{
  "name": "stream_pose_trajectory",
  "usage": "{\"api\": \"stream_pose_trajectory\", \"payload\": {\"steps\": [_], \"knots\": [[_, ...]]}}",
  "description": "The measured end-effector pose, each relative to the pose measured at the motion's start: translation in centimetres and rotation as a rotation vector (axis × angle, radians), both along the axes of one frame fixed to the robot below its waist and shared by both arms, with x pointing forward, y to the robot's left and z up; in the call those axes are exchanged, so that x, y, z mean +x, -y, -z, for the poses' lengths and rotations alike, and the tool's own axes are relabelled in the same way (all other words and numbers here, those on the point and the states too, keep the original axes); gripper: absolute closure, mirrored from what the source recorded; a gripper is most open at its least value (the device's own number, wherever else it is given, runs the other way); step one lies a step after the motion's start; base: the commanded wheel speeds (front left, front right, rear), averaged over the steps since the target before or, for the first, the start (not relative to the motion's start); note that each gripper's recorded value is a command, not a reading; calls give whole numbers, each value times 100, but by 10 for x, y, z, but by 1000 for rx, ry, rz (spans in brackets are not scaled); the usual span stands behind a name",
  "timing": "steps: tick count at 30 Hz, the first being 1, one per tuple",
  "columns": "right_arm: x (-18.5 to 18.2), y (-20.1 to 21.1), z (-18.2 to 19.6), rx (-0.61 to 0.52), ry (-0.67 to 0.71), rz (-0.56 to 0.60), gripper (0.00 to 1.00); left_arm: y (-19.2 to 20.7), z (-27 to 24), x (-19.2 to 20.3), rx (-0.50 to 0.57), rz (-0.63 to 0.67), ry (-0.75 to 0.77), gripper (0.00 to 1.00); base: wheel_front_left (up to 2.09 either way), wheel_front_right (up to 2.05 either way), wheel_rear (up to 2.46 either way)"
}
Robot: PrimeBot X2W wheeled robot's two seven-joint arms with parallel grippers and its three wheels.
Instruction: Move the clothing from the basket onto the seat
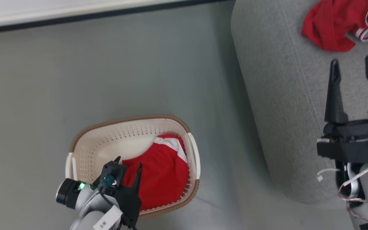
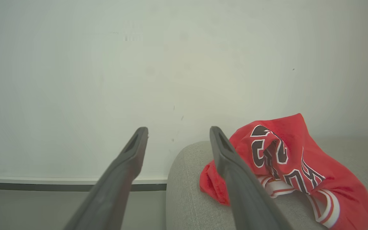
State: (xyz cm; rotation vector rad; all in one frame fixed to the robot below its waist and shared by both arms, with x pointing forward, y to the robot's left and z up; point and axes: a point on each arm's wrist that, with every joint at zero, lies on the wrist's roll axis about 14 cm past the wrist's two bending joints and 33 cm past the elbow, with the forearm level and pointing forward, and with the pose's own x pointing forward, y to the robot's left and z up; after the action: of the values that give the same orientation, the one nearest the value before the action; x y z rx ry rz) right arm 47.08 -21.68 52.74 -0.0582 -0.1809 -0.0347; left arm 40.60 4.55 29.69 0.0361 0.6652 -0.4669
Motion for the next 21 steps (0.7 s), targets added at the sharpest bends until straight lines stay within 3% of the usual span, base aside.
{"api": "stream_pose_trajectory", "payload": {"steps": [9, 21], "knots": [[31, 10, 14, -51, 2, 12, 0, 17, 66, -1, 76, 114, -168, 0, 0, 0, 0], [65, 7, 40, -108, 5, -12, 0, 25, 133, 11, 114, 155, -294, 0, 0, 0, 0]]}}
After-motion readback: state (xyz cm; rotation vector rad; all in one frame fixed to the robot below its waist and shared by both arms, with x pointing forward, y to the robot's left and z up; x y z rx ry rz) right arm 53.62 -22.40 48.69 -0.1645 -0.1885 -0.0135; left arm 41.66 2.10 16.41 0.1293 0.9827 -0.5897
